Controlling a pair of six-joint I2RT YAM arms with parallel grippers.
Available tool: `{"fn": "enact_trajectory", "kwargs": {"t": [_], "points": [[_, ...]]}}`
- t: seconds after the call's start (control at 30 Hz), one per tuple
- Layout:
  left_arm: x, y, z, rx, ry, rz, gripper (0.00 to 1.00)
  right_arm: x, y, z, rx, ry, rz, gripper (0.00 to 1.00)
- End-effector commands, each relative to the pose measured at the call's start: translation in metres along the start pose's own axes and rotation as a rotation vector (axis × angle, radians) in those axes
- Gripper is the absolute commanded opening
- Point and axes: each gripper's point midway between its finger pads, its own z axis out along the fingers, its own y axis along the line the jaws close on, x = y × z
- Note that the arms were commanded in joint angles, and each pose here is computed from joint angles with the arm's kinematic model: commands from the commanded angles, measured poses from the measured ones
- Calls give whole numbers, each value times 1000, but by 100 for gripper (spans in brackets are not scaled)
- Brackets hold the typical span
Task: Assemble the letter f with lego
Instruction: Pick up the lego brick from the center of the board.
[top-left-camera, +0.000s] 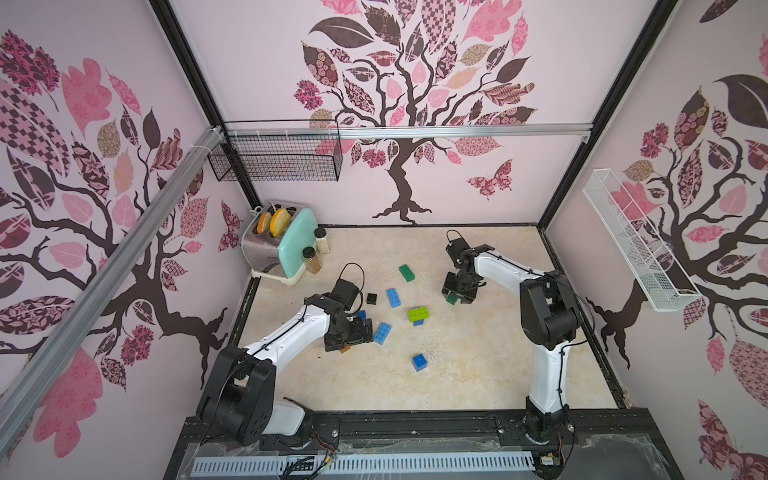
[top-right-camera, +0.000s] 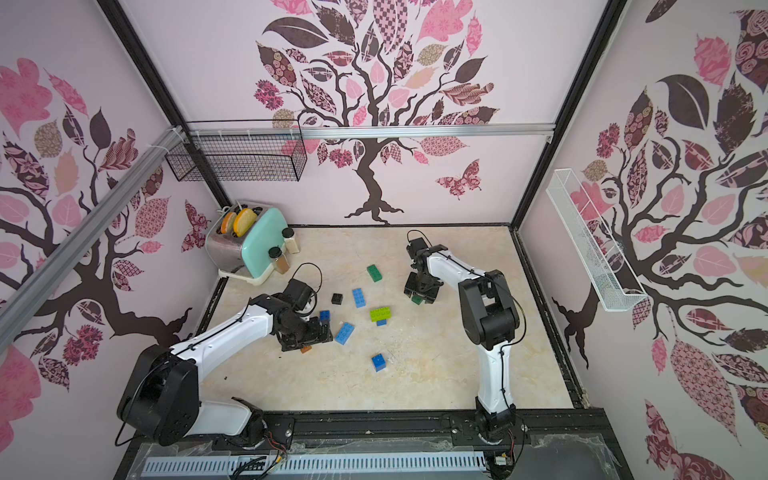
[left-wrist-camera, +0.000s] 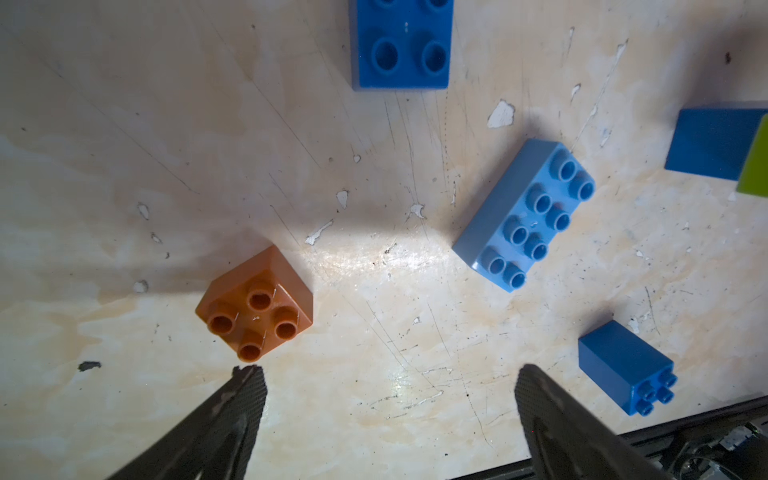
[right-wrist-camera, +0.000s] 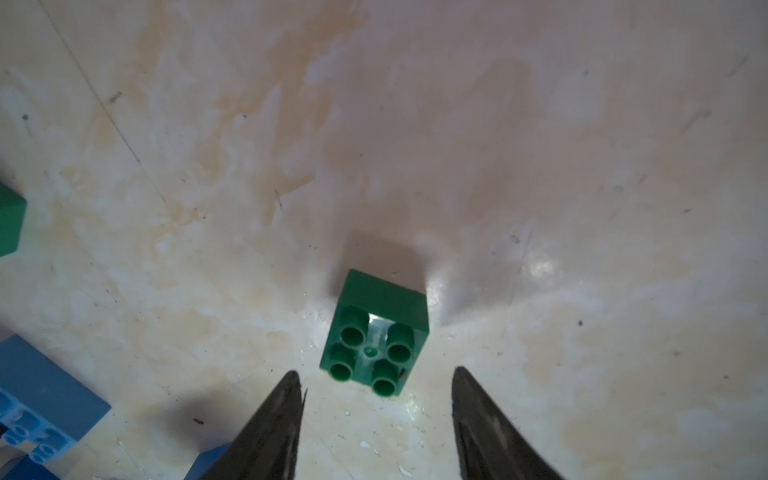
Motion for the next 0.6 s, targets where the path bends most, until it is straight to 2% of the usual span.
{"fn": "enact_trajectory", "kwargs": {"t": [0.0,0.57], "points": [[-1,-1,-2,13,-15,-1,98,-3,3,7,-12,11,19,57],[-1,0,1,8,-3,-1,97,-18,1,19,4,1,25,52]]}}
